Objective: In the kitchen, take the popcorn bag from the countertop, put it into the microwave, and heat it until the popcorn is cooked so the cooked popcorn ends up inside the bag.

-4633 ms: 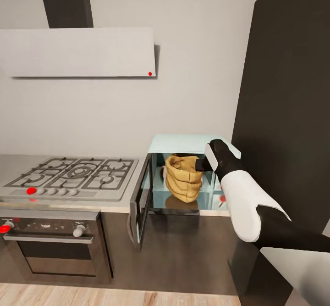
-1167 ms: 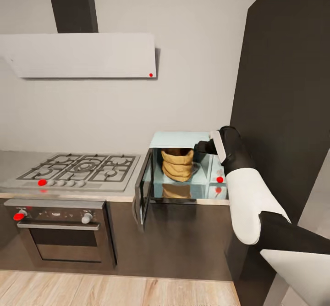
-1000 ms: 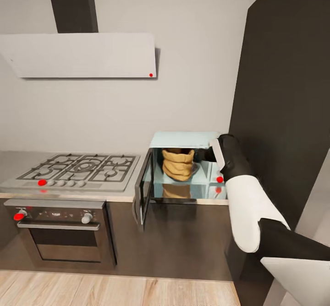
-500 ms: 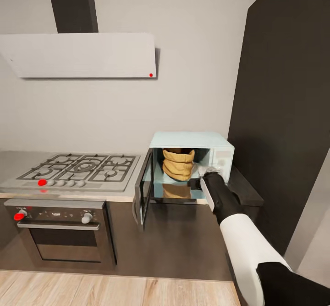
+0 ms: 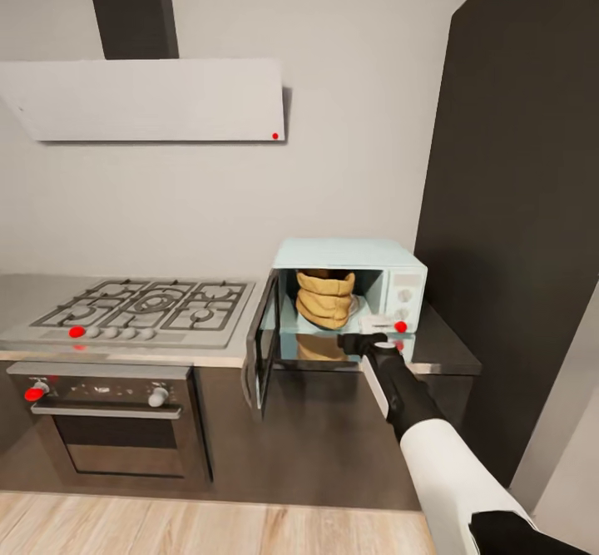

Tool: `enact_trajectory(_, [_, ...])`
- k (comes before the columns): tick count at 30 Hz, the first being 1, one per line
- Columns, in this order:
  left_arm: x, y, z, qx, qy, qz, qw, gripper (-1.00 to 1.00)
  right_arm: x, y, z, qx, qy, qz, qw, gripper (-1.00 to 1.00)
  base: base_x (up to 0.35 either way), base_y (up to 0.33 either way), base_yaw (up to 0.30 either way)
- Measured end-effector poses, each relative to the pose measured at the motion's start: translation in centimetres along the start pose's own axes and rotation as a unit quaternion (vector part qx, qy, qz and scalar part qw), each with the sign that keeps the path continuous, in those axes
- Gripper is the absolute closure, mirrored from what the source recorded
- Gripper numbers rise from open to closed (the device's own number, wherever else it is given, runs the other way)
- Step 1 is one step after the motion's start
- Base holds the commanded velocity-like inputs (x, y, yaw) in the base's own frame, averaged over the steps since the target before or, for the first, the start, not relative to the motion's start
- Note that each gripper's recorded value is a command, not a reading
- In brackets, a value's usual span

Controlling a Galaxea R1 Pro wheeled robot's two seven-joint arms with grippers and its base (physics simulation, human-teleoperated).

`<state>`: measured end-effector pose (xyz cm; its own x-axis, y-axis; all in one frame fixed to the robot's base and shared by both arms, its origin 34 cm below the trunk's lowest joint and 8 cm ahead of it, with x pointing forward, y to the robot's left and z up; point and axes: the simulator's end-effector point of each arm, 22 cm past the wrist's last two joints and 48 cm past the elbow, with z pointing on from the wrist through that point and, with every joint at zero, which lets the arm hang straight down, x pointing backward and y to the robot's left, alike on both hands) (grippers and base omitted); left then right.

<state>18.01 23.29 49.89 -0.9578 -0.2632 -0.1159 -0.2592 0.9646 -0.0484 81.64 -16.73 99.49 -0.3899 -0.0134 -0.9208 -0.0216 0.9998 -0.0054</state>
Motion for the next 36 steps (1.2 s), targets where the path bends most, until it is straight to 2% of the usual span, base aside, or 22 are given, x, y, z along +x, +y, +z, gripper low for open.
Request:
enact_trajectory(12, [0.1,0.0,0.0,0.000,0.001,0.000,1.0000,-1.00,0.0,-0.2,0.0,0.005,-0.001,-0.001,1.0000,-1.00,0.221,0.211,0.000])
enact_trajectory(15, [0.0,0.0,0.0,0.000,0.001,0.000,1.0000,-1.00,-0.2,-0.3,0.1,0.006,-0.008,0.001,1.0000,-1.00,0.103,0.030,0.000])
enact_trajectory(17, [0.0,0.0,0.0,0.000,0.000,0.000,1.0000,-1.00,-1.1,-0.3,0.0,0.006,-0.030,0.005,0.9995,-1.00,0.244,0.002,0.000])
enact_trajectory(19, [0.0,0.0,0.0,0.000,0.000,0.001,1.0000,-1.00,-1.3,-0.3,0.0,0.006,-0.035,0.006,0.9994,-1.00,0.291,0.000,0.000])
enact_trajectory(36, [0.0,0.0,0.0,0.000,0.000,0.001,1.0000,-1.00,-1.4,-0.2,0.1,0.004,-0.038,0.008,0.9992,-1.00,0.260,0.000,0.000])
